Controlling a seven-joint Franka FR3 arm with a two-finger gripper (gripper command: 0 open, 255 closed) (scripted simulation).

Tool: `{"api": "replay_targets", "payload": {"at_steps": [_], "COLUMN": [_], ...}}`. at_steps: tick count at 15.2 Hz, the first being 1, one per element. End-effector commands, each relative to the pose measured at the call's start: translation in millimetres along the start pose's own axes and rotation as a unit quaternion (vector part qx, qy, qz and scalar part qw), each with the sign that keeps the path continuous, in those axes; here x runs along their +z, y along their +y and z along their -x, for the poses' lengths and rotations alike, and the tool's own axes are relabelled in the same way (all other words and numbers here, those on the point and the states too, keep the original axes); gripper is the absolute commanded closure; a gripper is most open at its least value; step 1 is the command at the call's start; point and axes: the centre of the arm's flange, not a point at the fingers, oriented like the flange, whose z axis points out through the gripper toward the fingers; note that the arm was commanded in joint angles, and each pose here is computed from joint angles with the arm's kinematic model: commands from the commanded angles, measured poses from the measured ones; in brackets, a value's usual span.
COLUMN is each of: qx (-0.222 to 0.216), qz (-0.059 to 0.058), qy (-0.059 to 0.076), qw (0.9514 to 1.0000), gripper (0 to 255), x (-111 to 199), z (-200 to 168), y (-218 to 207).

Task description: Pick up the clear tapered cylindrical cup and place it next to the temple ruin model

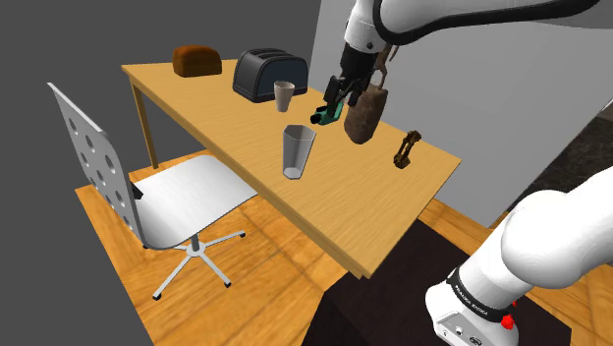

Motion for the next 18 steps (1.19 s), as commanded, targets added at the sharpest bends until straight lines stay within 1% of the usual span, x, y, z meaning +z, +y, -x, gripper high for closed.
{"api": "replay_targets", "payload": {"at_steps": [1, 12, 13, 18], "qx": [0.000, 0.001, 0.001, 0.001], "qz": [0.000, 0.003, 0.003, 0.003], "qy": [-0.004, -0.031, -0.032, -0.032], "qw": [1.0000, 0.9995, 0.9995, 0.9995], "gripper": [0, 0, 0, 0], "x": [19.8, 121.6, 127.0, 153.4], "z": [-20.3, -120.3, -125.4, -123.7], "y": [-10.3, -59.3, -61.8, -61.7]}}
